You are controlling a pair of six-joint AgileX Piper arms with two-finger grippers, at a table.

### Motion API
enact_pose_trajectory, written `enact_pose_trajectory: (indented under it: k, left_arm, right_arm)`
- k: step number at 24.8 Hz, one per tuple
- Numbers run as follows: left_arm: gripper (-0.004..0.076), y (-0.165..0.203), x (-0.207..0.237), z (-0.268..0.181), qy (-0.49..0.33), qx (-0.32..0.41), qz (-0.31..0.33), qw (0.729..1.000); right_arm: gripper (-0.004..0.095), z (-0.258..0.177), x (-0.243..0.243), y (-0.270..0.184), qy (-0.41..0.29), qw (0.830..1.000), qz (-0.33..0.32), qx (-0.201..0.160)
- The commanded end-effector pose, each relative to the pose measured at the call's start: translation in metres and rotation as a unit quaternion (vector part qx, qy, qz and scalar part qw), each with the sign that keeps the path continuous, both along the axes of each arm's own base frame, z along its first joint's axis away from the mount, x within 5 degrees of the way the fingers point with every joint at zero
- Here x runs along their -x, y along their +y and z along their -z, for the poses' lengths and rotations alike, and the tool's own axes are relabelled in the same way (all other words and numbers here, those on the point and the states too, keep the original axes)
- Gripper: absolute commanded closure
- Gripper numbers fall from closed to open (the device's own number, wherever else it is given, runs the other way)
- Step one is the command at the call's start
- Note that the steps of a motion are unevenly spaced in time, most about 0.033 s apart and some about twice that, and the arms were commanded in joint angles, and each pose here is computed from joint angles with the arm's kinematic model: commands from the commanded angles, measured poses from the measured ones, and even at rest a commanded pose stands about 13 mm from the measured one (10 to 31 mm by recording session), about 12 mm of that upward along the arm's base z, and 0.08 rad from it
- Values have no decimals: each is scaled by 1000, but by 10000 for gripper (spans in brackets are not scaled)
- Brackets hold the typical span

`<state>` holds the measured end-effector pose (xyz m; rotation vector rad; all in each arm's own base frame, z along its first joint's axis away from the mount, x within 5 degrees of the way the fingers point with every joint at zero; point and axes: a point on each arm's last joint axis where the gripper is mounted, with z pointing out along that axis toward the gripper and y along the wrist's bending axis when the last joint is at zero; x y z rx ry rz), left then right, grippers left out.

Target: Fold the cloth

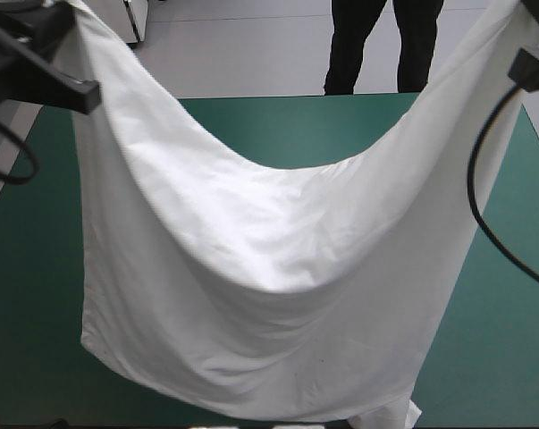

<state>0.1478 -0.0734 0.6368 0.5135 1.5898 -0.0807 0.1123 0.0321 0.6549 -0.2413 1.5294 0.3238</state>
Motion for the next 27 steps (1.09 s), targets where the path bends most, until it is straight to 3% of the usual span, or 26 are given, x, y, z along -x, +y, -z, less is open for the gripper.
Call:
enact_pose_trajectory:
  k: [1, 5, 10, 22, 27]
  left_arm:
    - [746, -9, -37, 23, 36, -37, -72, 996]
    - [746, -21, -77, 53, 77, -96, -117, 985]
    - [745, -13, -165, 110, 190, -59, -129, 972]
    - [746, -11, -288, 236, 328, -68, -134, 933]
    - [746, -17, -324, 294, 360, -91, -139, 918]
  right_arm:
    - [923, 21, -48, -1, 70, 998, 5, -2]
    - [923, 59, -99, -1, 169, 986, 3, -3]
    - [923, 133, -164, -1, 311, 951, 2, 2]
    - [924, 256, -289, -4, 446, 895, 7, 21]
    - [925, 303, -325, -8, 465, 884, 27, 35]
